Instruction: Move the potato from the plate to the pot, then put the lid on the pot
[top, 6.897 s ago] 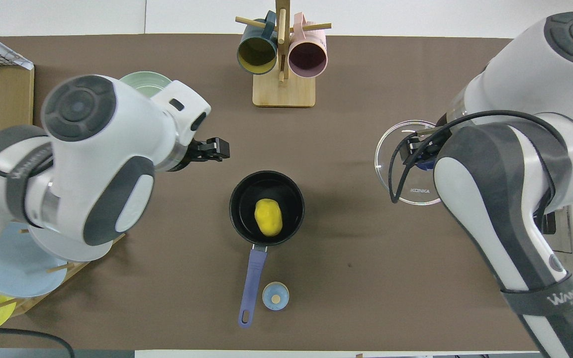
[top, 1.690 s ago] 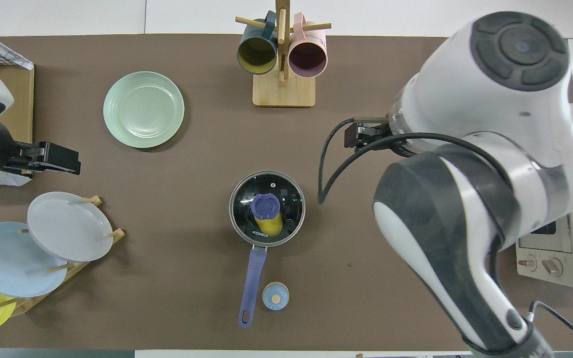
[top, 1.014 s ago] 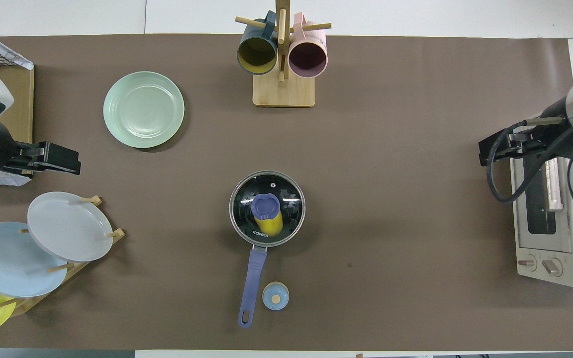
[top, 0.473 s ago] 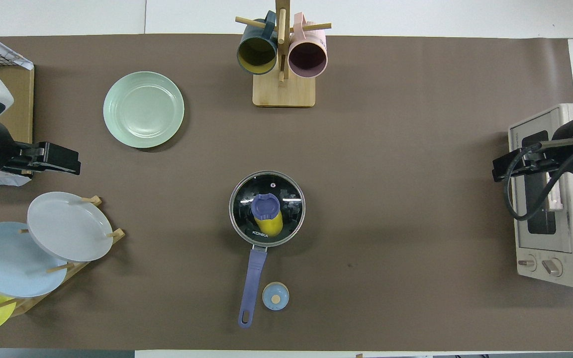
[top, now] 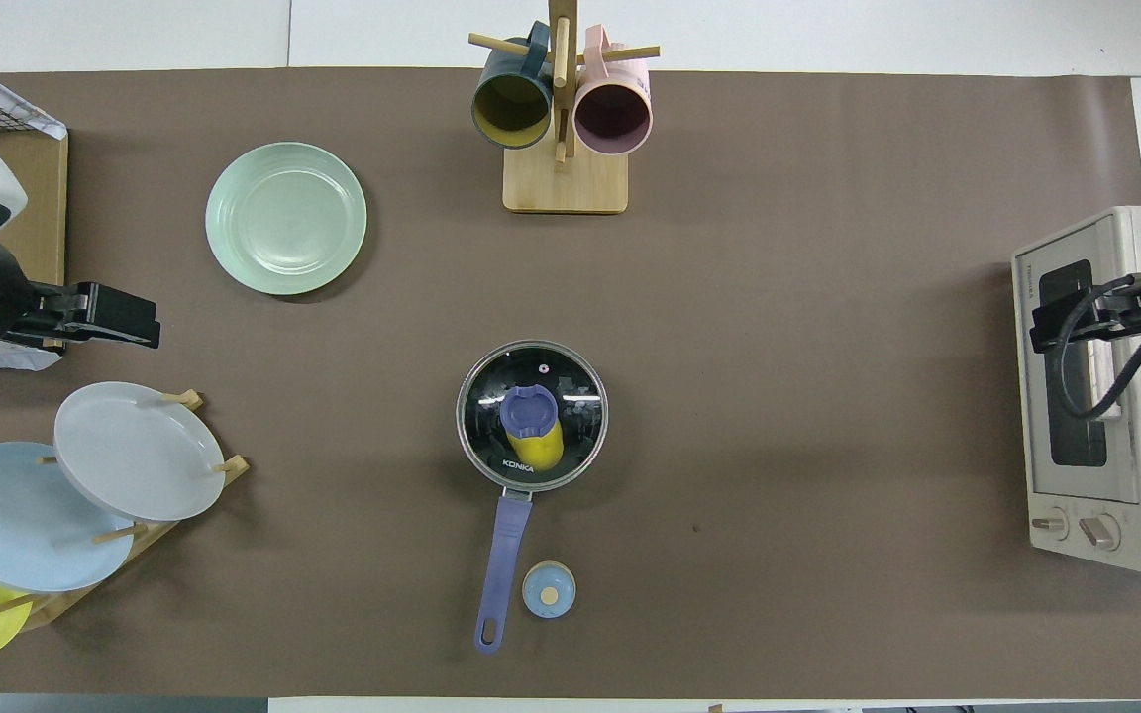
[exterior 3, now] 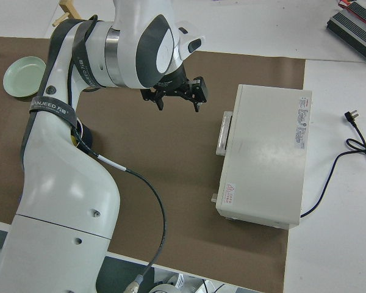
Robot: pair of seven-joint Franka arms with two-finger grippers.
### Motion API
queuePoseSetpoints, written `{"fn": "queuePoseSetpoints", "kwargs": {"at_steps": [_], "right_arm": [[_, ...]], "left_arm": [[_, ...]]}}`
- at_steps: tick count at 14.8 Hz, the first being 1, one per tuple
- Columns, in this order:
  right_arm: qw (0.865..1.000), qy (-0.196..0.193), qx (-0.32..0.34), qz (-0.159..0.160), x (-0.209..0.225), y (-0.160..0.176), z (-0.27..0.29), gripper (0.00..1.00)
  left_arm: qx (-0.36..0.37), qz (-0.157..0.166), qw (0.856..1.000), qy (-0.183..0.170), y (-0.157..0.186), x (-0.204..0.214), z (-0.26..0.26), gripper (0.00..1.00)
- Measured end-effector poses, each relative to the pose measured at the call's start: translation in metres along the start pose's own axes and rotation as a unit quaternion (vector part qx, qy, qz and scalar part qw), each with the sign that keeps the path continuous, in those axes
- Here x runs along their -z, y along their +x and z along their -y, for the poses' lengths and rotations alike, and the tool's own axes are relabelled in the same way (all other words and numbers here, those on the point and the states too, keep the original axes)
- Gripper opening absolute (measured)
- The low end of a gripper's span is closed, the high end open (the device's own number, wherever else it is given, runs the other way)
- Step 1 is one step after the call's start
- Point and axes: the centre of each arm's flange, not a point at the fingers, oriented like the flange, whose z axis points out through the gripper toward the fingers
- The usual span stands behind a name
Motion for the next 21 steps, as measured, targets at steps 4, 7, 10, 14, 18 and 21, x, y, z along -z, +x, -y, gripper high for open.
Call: {"fn": "queuePoseSetpoints", "kwargs": {"at_steps": [4, 7, 10, 14, 18, 21], "right_arm": [[1.0, 0.001, -0.005, -0.003, 0.001, -0.001, -0.012, 1.0], [1.0, 0.005, -0.005, -0.016, 0.006, -0.001, -0.011, 1.0], [1.0, 0.008, -0.003, -0.019, 0.008, -0.001, -0.008, 1.0], [1.0, 0.008, -0.002, -0.025, 0.016, -0.008, -0.007, 1.0], [1.0, 0.009, -0.002, -0.026, 0.017, -0.009, -0.007, 1.0], [1.0, 0.009, 0.0, -0.023, 0.014, -0.008, -0.005, 1.0]], "left_arm": [[0.0, 0.0, 1.0, 0.0, 0.0, 0.0, 0.0, 1.0], [0.0, 0.0, 1.0, 0.0, 0.0, 0.0, 0.0, 1.0], [0.0, 0.0, 1.0, 0.0, 0.0, 0.0, 0.0, 1.0], [0.0, 0.0, 1.0, 0.0, 0.0, 0.0, 0.0, 1.0], [0.0, 0.0, 1.0, 0.0, 0.0, 0.0, 0.0, 1.0], [0.0, 0.0, 1.0, 0.0, 0.0, 0.0, 0.0, 1.0]]}}
